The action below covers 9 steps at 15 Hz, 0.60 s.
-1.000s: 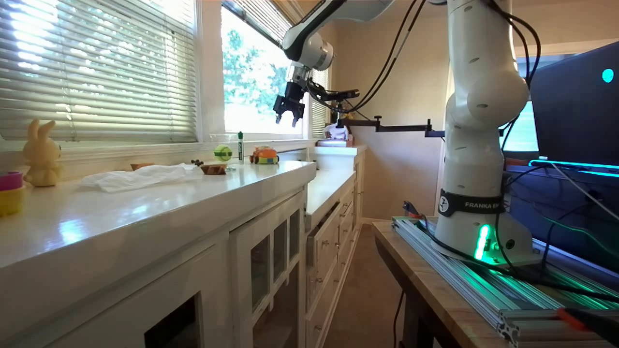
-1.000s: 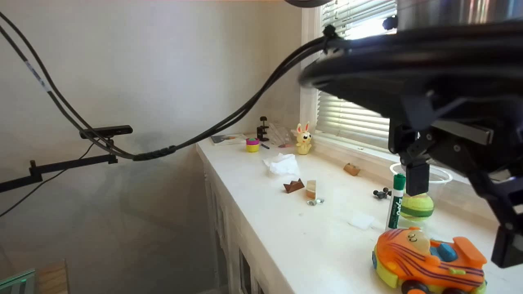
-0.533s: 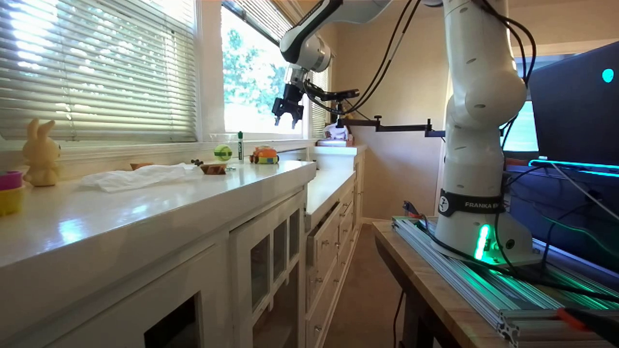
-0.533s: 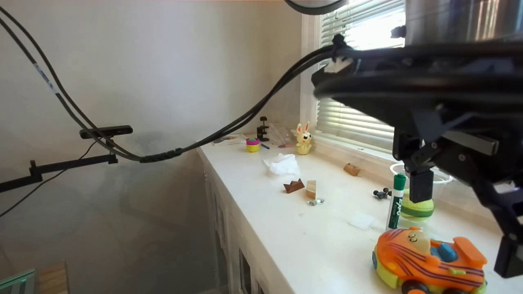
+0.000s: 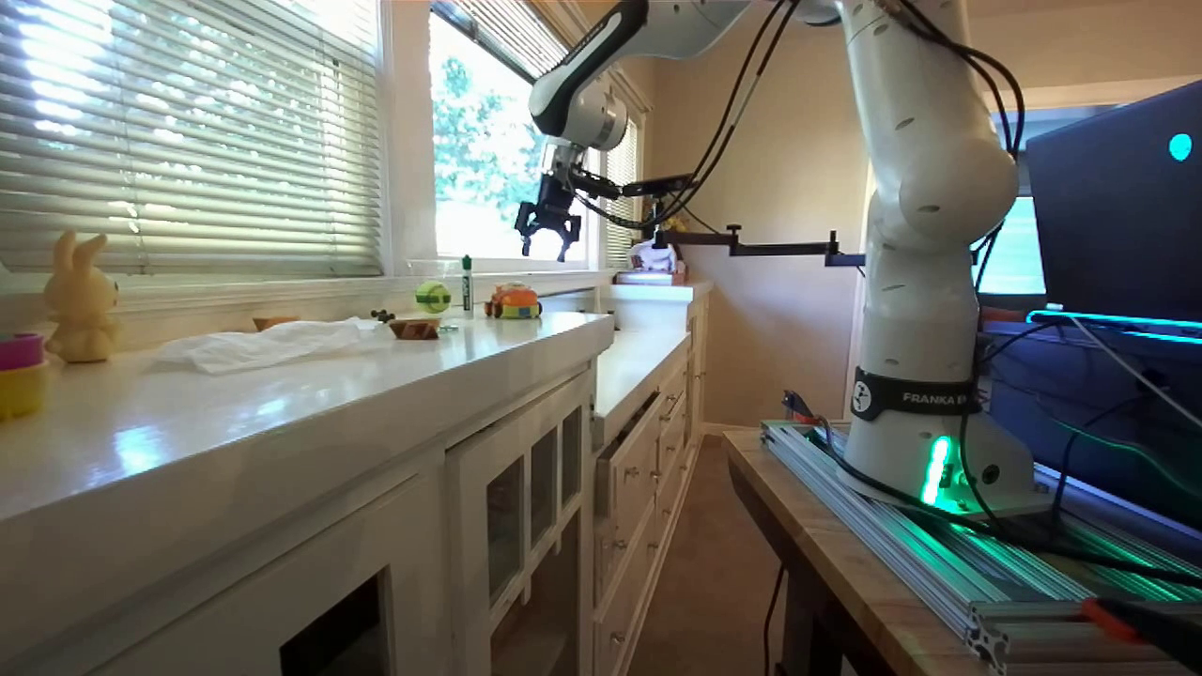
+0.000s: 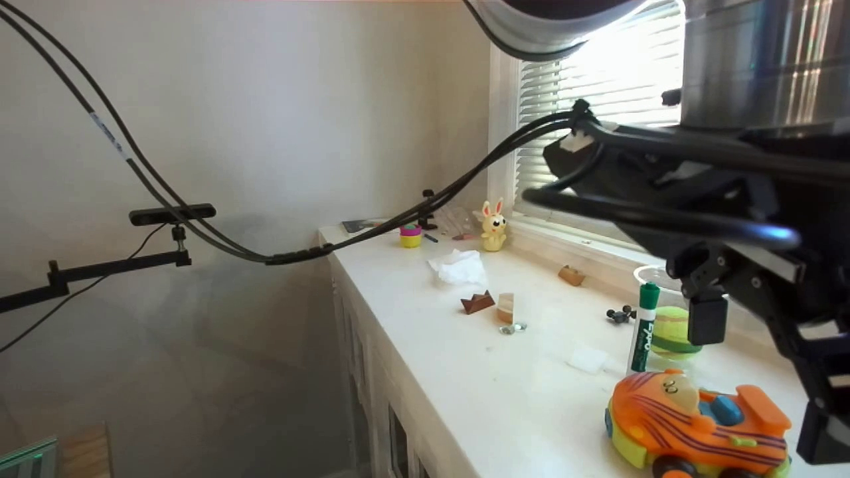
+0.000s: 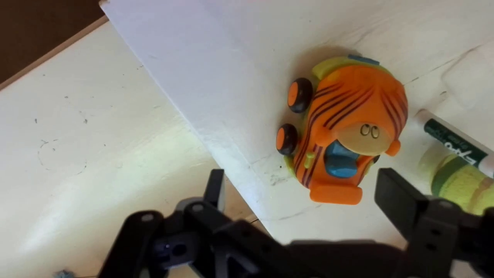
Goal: Turn the toy car backwards
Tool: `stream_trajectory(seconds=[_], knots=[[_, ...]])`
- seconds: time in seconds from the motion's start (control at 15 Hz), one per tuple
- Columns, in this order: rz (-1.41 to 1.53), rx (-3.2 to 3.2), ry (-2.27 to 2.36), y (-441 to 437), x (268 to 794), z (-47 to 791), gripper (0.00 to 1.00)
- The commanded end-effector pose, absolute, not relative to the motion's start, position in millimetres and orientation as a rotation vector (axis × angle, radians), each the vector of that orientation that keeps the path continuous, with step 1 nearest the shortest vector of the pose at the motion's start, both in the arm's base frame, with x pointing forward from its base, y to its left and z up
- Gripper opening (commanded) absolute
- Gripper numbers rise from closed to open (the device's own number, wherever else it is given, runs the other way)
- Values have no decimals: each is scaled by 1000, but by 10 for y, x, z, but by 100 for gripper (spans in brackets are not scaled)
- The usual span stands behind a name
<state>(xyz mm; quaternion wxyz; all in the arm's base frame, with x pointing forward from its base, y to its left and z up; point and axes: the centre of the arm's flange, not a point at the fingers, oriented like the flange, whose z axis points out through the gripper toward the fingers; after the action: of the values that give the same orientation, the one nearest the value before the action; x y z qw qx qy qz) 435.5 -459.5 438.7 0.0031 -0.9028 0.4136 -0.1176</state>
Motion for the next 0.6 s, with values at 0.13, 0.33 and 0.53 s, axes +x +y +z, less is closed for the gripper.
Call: stream_trajectory(seconds=[0.13,0.33,0.53], knots=[[-352,-2785,1340,-4716,4767,4418,100],[-326,-2772,1329,-4686,4935,4400,100],[-293,-2768,1314,-4645,5058,4314,100]])
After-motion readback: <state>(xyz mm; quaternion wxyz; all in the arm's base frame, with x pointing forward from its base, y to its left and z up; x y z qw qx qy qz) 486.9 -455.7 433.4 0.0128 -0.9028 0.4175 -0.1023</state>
